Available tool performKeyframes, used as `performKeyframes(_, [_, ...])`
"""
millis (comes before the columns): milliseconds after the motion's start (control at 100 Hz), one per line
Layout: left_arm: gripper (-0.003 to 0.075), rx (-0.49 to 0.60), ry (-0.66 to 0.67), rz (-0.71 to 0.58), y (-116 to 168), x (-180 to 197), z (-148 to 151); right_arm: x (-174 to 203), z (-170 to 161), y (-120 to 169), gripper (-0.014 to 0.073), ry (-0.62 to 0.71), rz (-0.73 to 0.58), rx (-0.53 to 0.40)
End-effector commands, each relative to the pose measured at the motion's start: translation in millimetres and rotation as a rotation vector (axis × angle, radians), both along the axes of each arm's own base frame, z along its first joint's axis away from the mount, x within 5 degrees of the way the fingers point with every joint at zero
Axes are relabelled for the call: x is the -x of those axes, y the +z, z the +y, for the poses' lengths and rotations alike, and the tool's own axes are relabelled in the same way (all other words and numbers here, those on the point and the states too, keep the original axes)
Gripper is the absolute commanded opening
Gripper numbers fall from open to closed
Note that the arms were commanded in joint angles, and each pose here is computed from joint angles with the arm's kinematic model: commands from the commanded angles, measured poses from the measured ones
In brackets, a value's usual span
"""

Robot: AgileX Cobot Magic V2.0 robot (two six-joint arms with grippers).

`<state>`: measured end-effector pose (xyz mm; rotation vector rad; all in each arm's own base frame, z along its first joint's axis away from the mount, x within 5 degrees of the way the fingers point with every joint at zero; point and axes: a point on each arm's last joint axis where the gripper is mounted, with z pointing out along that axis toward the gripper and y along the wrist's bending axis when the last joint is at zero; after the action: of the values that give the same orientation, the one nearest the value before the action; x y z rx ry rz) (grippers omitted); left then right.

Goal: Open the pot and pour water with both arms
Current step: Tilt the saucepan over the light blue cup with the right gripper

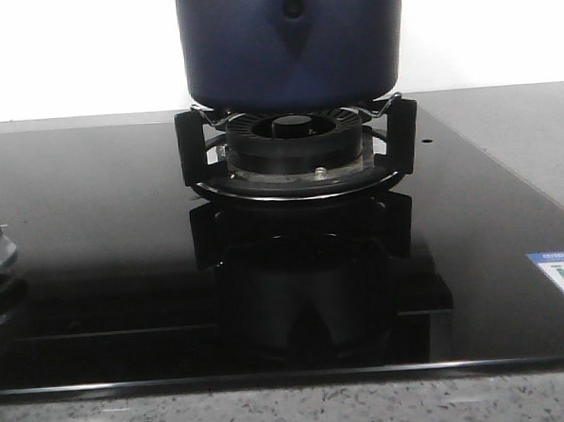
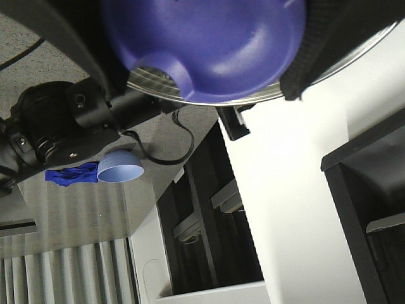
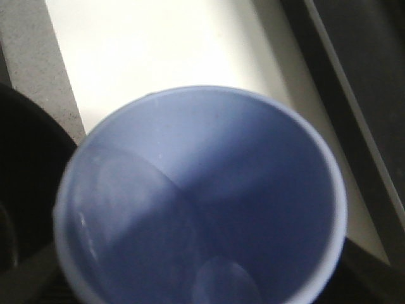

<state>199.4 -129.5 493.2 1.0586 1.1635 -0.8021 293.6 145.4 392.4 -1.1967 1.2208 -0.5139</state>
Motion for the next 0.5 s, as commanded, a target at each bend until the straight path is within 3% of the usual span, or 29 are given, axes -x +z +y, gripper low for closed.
performKeyframes(0, [0.019, 0.116, 0.0, -0.027, 23.3, 13.7, 4.9, 6.3, -2.6, 21.7, 0.0288, 0.007, -0.077, 0.01])
performKeyframes(170, [0.019, 0.116, 0.0, -0.027, 23.3, 13.7, 4.9, 4.1, -4.4, 20.3, 0.0288, -0.019, -0.085, 0.041])
performKeyframes(490, [0.019, 0.116, 0.0, -0.027, 23.3, 13.7, 4.9, 1.9, -9.7, 22.4, 0.0288, -0.067, -0.184, 0.232])
